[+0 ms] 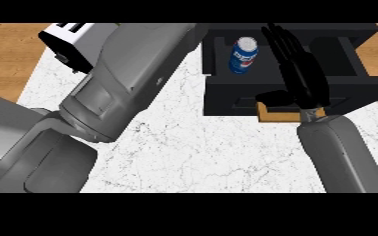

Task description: Pick up the can, place it into the drawer and close the drawer

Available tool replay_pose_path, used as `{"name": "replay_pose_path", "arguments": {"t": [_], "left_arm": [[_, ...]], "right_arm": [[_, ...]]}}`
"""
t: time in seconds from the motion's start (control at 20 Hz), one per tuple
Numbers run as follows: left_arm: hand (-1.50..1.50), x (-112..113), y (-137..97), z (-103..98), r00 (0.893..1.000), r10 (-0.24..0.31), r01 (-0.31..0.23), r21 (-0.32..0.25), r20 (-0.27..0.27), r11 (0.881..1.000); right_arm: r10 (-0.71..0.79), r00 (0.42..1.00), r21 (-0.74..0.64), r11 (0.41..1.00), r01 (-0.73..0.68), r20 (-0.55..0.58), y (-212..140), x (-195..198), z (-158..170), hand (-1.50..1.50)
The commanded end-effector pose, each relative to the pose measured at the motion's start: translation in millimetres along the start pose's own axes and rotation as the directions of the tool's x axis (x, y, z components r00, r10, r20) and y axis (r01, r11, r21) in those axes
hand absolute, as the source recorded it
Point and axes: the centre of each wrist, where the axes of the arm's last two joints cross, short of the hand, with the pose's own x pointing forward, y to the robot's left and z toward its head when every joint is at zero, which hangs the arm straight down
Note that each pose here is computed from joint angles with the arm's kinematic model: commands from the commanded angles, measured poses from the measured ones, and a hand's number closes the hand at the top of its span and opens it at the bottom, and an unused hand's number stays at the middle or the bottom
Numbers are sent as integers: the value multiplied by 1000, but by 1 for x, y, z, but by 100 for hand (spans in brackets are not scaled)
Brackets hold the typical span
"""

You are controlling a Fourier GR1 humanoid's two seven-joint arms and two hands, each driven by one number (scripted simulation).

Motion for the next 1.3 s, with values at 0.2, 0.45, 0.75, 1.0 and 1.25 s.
{"name": "replay_pose_path", "arguments": {"t": [0.2, 0.45, 0.75, 1.0, 1.25], "left_arm": [[-150, 6, 26, -9, 1000, -5, 5, 17, 0, 1000], [-150, -14, 44, -10, 1000, -5, 5, 34, -13, 999], [-150, 19, 59, -16, 999, -18, 19, 28, -35, 999], [-150, -3, 74, -11, 999, -22, 22, 8, -38, 1000], [-150, 2, 87, -12, 999, -28, 28, 22, -23, 999]], "right_arm": [[87, 995, -32, 996, -88, -39, 57, -19, -24, -150], [141, 987, -106, 983, -148, -73, 67, -18, -48, -150], [170, 981, -170, 968, -184, -92, 49, -15, -90, -150], [207, 972, -193, 955, -225, -109, 51, -14, -102, -150], [215, 972, -231, 945, -233, -98, 36, 0, -125, -150]]}}
